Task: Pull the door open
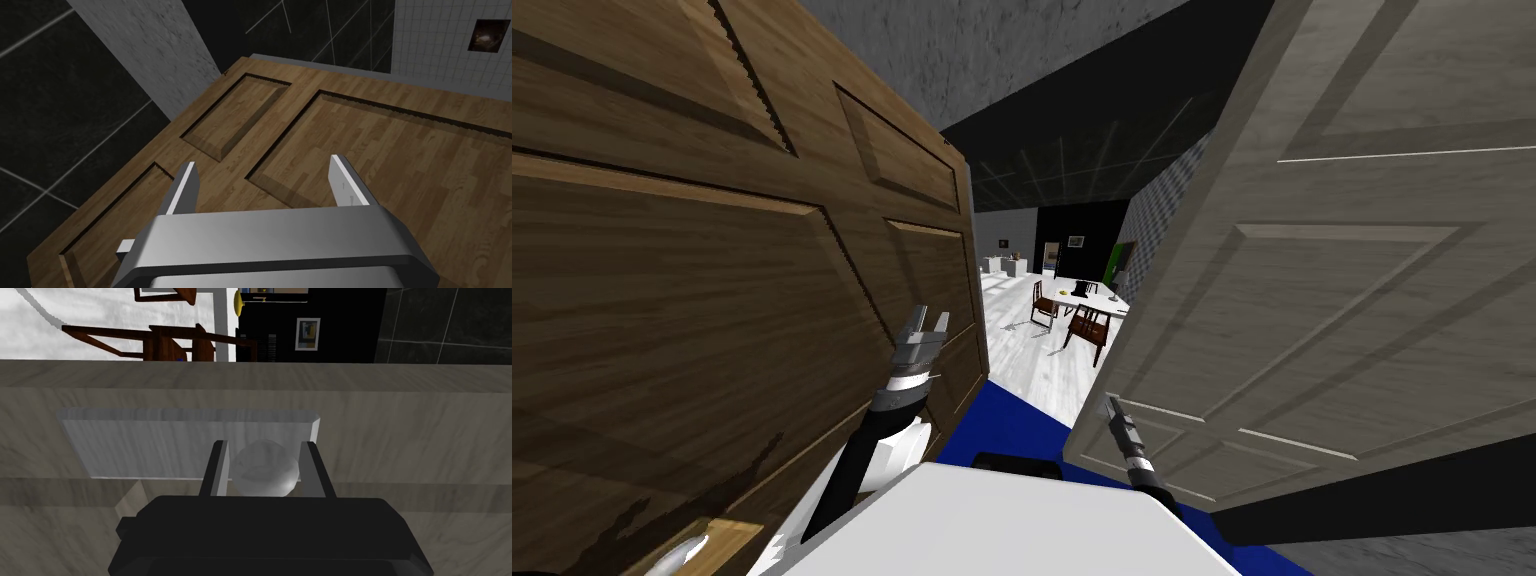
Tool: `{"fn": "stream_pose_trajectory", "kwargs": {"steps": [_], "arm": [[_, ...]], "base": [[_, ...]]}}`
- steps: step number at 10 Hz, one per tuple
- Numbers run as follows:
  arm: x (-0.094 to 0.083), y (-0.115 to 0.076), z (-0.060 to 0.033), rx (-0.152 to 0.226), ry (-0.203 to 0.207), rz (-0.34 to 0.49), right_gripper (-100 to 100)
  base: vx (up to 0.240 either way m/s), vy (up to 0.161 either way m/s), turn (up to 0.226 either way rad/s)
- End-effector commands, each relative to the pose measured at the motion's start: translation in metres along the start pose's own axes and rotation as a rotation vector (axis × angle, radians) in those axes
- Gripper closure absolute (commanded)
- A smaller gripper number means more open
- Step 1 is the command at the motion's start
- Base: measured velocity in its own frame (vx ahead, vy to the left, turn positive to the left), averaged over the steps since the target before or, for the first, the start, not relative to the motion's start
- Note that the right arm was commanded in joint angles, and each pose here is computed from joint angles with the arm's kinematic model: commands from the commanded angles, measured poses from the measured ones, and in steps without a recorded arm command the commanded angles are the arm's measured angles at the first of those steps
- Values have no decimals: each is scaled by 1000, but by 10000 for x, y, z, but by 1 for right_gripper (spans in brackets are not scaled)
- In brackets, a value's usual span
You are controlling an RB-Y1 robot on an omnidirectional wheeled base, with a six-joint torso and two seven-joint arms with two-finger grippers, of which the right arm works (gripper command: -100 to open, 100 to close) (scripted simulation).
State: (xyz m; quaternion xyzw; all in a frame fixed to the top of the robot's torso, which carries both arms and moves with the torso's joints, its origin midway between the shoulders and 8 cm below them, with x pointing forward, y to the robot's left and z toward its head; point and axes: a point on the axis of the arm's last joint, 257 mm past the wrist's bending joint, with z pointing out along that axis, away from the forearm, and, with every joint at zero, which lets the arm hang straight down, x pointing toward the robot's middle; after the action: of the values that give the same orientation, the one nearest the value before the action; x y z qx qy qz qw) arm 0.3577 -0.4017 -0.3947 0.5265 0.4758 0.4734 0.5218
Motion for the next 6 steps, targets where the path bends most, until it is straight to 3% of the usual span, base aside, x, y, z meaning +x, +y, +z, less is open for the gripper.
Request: {"fn": "stream_pose_trajectory", "kwargs": {"steps": [1,6], "arm": [[-4,6,-81,-3,20,-2,100],[-4,24,-323,-7,81,-4,100]], "base": [[-163,-35,140],[-211,-53,126]]}}
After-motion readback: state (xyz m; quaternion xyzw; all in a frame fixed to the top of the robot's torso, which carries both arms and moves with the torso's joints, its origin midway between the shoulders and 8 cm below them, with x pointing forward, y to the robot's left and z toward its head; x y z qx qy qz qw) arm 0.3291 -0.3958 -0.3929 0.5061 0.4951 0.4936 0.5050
